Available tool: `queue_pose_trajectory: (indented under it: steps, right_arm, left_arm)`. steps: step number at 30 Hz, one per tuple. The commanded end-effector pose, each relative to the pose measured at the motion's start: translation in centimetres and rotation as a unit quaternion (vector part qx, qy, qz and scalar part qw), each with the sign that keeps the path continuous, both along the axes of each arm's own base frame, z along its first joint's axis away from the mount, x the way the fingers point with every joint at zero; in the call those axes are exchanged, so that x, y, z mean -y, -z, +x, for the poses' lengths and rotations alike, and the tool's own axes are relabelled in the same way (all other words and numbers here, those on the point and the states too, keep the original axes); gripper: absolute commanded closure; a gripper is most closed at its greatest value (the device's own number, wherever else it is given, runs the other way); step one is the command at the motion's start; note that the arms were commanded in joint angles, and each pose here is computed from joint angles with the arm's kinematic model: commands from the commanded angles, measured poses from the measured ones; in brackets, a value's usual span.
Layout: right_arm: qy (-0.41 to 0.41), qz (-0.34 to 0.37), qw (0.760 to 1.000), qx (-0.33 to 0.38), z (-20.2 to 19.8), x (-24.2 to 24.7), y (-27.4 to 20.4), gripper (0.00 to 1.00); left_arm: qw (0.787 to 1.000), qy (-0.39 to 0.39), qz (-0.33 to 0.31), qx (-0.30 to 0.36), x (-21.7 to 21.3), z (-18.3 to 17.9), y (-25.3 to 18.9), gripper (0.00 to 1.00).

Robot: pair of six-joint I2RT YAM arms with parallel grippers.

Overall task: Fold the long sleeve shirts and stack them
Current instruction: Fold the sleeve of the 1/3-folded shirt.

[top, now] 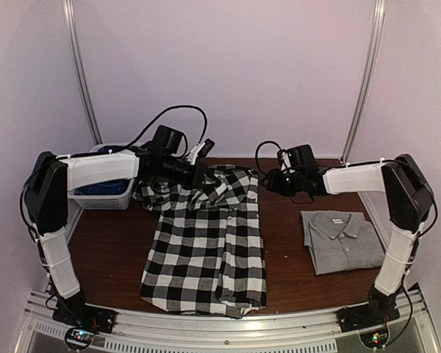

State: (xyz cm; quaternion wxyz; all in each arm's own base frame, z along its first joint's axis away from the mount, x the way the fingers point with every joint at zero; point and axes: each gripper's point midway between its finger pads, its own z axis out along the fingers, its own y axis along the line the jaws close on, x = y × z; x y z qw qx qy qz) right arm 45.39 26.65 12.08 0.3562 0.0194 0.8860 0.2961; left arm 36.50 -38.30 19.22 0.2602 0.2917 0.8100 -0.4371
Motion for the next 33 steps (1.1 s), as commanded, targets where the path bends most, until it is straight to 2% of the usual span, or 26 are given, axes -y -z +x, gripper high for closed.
queue_pose_trajectory:
  steps: [1,8,16,22,33]
  right_arm:
    - [0.037,0.034,0.997,0.055,-0.8,1.7,-3.9,0.60]
    - [0.065,0.072,0.990,0.102,-3.0,3.6,-7.4,0.58]
    - [0.075,0.090,0.982,0.149,-4.6,4.8,-11.3,0.54]
    - [0.071,0.097,0.981,0.155,-5.8,5.1,-11.8,0.54]
    - [0.064,0.102,0.982,0.148,-7.1,5.1,-11.5,0.55]
  left_arm:
    - [0.998,0.056,0.009,-0.005,3.3,-3.6,2.1,1.00]
    - [0.993,0.118,0.025,-0.015,6.2,-8.8,4.2,1.00]
    - [0.985,0.164,0.056,-0.020,7.5,-13.5,6.4,1.00]
    - [0.983,0.169,0.075,-0.020,7.9,-14.9,7.9,1.00]
    - [0.982,0.175,0.068,-0.018,8.7,-16.5,8.2,1.00]
